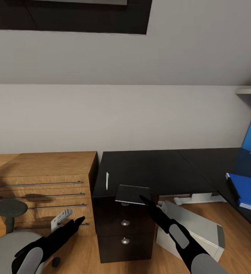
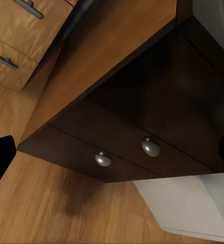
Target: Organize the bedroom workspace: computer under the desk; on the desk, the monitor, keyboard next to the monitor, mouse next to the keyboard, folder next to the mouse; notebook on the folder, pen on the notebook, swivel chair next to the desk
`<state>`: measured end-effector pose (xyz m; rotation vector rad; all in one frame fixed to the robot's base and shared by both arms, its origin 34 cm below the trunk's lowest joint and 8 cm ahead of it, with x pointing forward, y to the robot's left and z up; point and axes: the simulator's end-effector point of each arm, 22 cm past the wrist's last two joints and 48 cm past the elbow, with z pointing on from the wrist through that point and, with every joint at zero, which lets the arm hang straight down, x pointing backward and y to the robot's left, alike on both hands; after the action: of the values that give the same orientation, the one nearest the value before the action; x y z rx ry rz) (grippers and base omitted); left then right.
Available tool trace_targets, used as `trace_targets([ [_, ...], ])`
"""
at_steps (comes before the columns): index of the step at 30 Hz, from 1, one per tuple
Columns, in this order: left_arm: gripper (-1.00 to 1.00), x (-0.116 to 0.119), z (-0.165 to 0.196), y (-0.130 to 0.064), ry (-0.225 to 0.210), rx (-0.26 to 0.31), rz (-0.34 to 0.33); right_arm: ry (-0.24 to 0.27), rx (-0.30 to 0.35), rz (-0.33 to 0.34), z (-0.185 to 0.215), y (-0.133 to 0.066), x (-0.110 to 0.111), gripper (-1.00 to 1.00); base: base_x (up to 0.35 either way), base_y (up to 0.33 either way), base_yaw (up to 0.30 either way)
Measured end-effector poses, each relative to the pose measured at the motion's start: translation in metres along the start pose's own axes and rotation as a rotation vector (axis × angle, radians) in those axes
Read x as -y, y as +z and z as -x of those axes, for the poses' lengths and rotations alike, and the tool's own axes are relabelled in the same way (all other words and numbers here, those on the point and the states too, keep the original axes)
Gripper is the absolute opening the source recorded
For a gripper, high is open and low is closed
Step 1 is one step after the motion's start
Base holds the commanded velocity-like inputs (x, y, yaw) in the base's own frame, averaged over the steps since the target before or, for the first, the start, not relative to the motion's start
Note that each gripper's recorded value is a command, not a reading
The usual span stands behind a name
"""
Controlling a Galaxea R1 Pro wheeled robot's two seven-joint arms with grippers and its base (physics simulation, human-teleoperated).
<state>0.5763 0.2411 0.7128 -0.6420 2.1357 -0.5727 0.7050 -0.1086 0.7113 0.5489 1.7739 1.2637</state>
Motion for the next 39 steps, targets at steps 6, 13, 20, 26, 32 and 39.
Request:
trace_targets([
  [6,1.00,0.000,0.000,0.000,0.000,0.000,0.000,0.000,0.000,0.000,0.000,0.000,0.000,-1.00,0.000,0.000,0.000],
  [13,1.00,0.000,0.000,0.000,0.001,0.000,0.001,0.004,0.006,0.003,0.002,0.000,-0.001,-1.00,0.000,0.000,0.000],
  [20,1.00,0.000,0.001,0.000,0.001,0.003,0.002,0.004,0.006,0.005,0.002,0.000,-0.001,-1.00,0.000,0.000,0.000],
  [26,1.00,-0.001,0.001,0.000,0.001,0.005,0.002,0.004,0.006,0.005,0.002,0.000,-0.001,-1.00,0.000,0.000,0.000],
  [32,1.00,0.006,0.009,-0.005,0.000,0.005,0.004,-0.007,0.010,0.025,0.010,0.001,-0.019,-1.00,0.000,0.000,0.000],
  [39,1.00,0.015,0.017,-0.011,0.003,0.006,0.004,-0.014,0.016,0.035,0.019,0.002,-0.035,-1.00,0.000,0.000,0.000],
])
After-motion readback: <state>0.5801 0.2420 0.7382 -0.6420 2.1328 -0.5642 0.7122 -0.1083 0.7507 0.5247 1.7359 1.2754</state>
